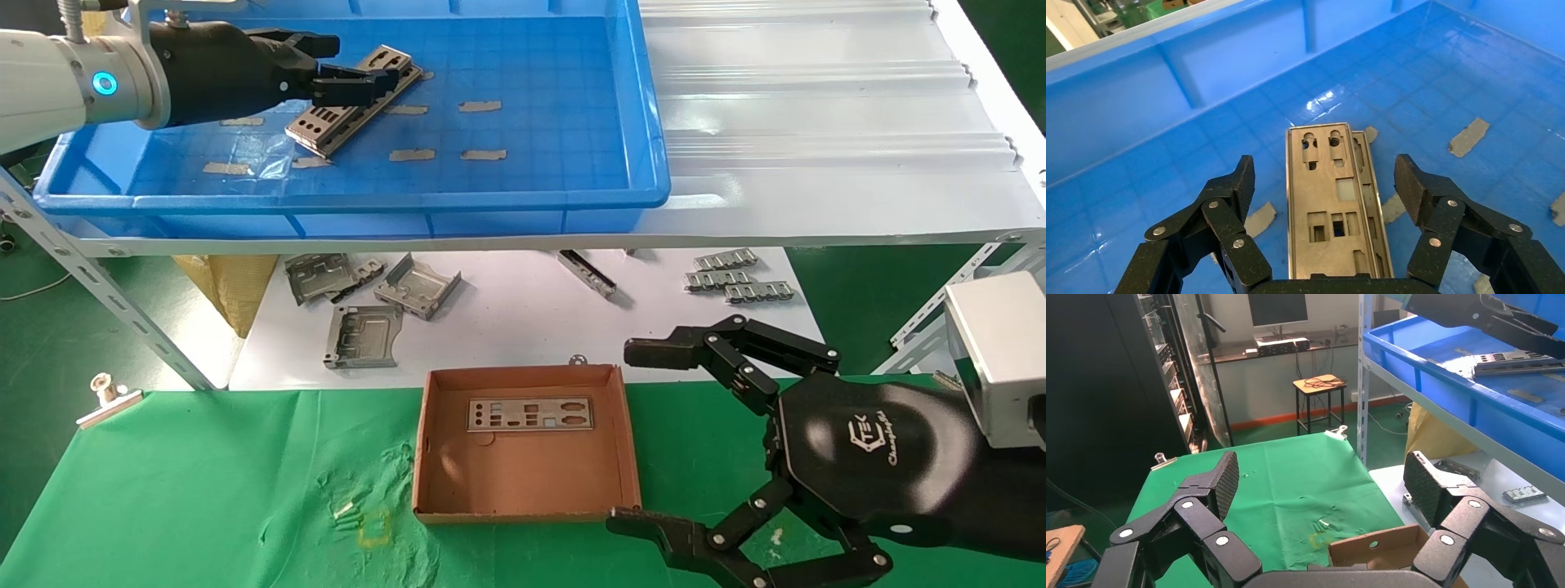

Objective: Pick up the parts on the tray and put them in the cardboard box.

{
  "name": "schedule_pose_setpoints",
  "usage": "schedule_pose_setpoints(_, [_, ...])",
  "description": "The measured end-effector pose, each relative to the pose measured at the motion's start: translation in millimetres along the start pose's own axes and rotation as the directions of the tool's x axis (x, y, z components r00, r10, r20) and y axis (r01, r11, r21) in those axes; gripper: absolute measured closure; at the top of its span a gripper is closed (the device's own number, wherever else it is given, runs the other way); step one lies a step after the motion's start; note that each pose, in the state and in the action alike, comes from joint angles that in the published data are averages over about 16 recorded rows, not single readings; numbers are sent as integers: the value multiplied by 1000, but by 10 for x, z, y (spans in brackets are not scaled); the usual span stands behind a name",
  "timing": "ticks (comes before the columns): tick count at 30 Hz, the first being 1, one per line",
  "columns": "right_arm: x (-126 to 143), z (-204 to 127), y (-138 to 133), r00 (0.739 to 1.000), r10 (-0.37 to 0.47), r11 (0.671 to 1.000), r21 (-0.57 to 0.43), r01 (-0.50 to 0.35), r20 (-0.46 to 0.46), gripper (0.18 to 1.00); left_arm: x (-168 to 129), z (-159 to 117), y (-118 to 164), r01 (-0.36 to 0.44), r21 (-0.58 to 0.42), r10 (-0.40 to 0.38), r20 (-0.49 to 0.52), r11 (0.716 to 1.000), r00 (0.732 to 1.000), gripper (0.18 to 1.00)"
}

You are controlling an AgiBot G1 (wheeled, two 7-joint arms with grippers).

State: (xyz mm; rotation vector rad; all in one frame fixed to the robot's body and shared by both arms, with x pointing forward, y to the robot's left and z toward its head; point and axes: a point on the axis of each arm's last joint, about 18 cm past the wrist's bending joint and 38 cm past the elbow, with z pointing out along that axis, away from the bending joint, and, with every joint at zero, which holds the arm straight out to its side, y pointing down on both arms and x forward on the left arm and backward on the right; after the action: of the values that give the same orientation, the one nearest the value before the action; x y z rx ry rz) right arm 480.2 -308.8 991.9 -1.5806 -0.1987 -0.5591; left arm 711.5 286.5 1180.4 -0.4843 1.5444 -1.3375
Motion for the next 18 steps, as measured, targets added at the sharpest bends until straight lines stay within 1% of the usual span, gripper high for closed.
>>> schedule_pose_setpoints(4, [0, 0, 0, 1000, 0, 1000, 0, 0, 0, 178, -4, 2, 9, 2, -3, -2, 3, 1000, 1000, 365])
schedule_pose_setpoints(7, [0, 0, 0, 1000, 0, 1000, 0, 0, 0, 178, -4, 4, 13, 4, -4, -4, 4, 1000, 1000, 375])
schedule_pose_setpoints(13, [0, 0, 0, 1000, 0, 1000, 0, 0, 0, 178, -7, 4, 13, 6, -5, -6, 5, 1000, 1000, 425])
schedule_pose_setpoints(18, [0, 0, 0, 1000, 0, 1000, 0, 0, 0, 178, -9, 2, 15, 7, -5, -7, 5, 1000, 1000, 502])
